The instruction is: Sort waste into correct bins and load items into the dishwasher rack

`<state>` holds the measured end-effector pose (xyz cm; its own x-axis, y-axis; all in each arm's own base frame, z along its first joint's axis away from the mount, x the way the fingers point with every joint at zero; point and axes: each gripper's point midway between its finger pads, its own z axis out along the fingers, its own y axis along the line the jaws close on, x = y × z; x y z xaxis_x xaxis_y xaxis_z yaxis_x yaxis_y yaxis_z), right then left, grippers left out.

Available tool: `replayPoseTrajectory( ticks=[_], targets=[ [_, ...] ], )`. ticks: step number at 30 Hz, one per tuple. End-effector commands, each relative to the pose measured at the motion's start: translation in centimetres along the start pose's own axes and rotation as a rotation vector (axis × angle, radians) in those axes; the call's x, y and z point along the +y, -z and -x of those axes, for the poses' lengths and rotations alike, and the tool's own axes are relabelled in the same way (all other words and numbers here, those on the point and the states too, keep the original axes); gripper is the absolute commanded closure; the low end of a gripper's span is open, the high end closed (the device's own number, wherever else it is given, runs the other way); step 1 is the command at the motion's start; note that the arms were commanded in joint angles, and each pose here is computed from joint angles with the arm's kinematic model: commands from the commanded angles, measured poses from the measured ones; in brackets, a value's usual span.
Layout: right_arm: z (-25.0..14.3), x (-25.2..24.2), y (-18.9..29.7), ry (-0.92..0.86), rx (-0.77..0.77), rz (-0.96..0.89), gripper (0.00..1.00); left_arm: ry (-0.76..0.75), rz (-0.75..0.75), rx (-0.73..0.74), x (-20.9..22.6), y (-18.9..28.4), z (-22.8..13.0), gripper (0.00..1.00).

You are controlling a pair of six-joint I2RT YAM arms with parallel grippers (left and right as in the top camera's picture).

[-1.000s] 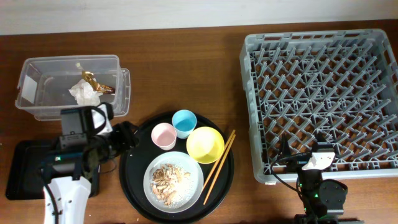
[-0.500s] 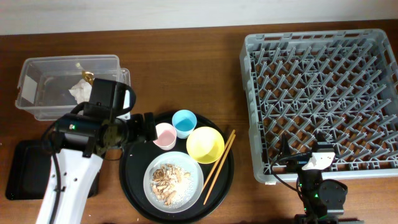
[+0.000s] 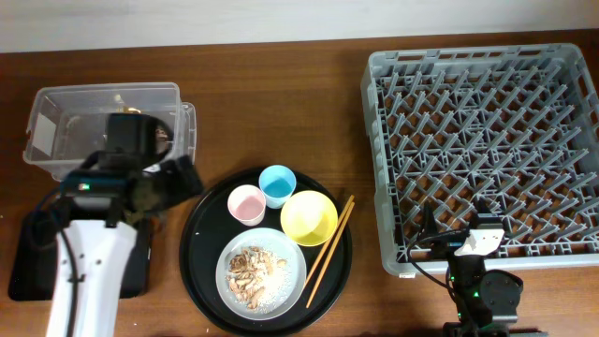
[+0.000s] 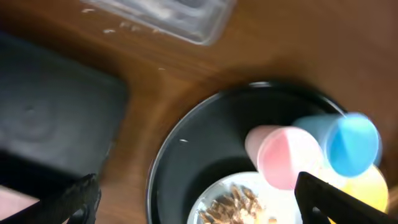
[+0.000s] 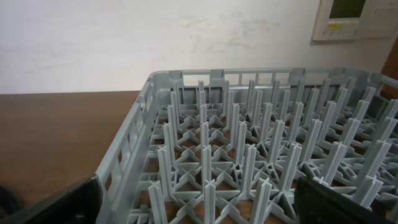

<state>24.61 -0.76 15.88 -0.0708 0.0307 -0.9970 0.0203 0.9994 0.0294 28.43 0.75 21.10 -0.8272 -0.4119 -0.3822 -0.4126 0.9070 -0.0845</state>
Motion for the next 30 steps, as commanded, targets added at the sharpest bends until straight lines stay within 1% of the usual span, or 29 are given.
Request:
replayPoseTrajectory(
  ticks=[1, 3, 7, 8, 10, 12, 14, 16, 19, 20, 22, 23, 24, 25, 27, 28, 29, 30],
  targets=[
    [-0.2, -0.3, 0.0, -0.004, 0.004, -0.015, 0.01, 0.198, 0.037, -0.001, 3.9, 0.3, 1.3, 0.01],
    [-0.2, -0.3, 0.0, -0.004, 0.004, -0.015, 0.01, 0.231, 0.038, 0.027, 4.7, 0.2, 0.9, 0.01],
    [-0.2, -0.3, 0.0, -0.004, 0.004, -0.015, 0.01, 0.24, 0.039, 0.057, 4.9, 0.3, 0.2, 0.01],
    [-0.2, -0.3, 0.0, -0.004, 0.004, -0.015, 0.01, 0.238, 0.052, 0.055, 5.1, 0.3, 0.2, 0.01],
    [-0.2, -0.3, 0.0, -0.004, 0.004, -0.015, 0.02, 0.251, 0.142, 0.014, 7.0, 0.4, 0.8, 0.01],
    [-0.2, -0.3, 0.0, -0.004, 0.004, -0.015, 0.01, 0.378, 0.124, 0.022, 8.3, 0.4, 1.0, 0.01],
    [-0.2, -0.3, 0.0, -0.004, 0.004, -0.015, 0.01, 0.454, 0.121, 0.025, 9.5, 0.4, 1.0, 0.01],
    [-0.2, -0.3, 0.0, -0.004, 0.004, -0.015, 0.01, 0.485, 0.133, 0.023, 10.4, 0.4, 1.1, 0.01],
    [-0.1, -0.3, 0.0, -0.005, 0.0, -0.015, 0.02, 0.486, 0.149, 0.056, 10.6, 0.5, 0.2, 0.01],
    [1.2, 0.5, 0.0, -0.022, -0.052, 0.035, 0.01, 0.486, 0.154, 0.071, 10.6, 0.6, -0.2, 0.01],
    [3.2, 4.4, 0.8, -0.161, -0.113, 0.272, 0.01, 0.485, 0.158, 0.085, 10.6, 0.6, -0.5, 0.01],
    [3.8, 7.2, 1.9, -0.282, -0.093, 0.453, 0.01, 0.485, 0.16, 0.089, 10.6, 0.6, -0.6, 0.01],
    [3.7, 10.3, 3.8, -0.428, -0.004, 0.669, 0.01, 0.485, 0.159, 0.088, 10.6, 0.6, -0.6, 0.01],
    [3.4, 12.0, 5.2, -0.526, 0.086, 0.794, 0.01, 0.486, 0.159, 0.088, 10.6, 0.6, -0.6, 0.01],
    [4.5, 12.2, 5.7, -0.783, 0.164, 0.821, 0.01, 0.486, 0.159, 0.088, 10.6, 0.6, -0.6, 0.01],
    [4.8, 12.1, 5.6, -0.865, 0.184, 0.818, 0.01, 0.485, 0.159, 0.088, 10.6, 0.6, -0.6, 0.01],
    [5.4, 12.1, 5.7, -0.922, 0.187, 0.825, 0.01, 0.485, 0.159, 0.089, 10.6, 0.6, -0.6, 0.01],
    [6.6, 12.2, 6.2, -0.931, 0.156, 0.86, 0.01, 0.485, 0.159, 0.089, 10.6, 0.6, -0.6, 0.01]
  ],
)
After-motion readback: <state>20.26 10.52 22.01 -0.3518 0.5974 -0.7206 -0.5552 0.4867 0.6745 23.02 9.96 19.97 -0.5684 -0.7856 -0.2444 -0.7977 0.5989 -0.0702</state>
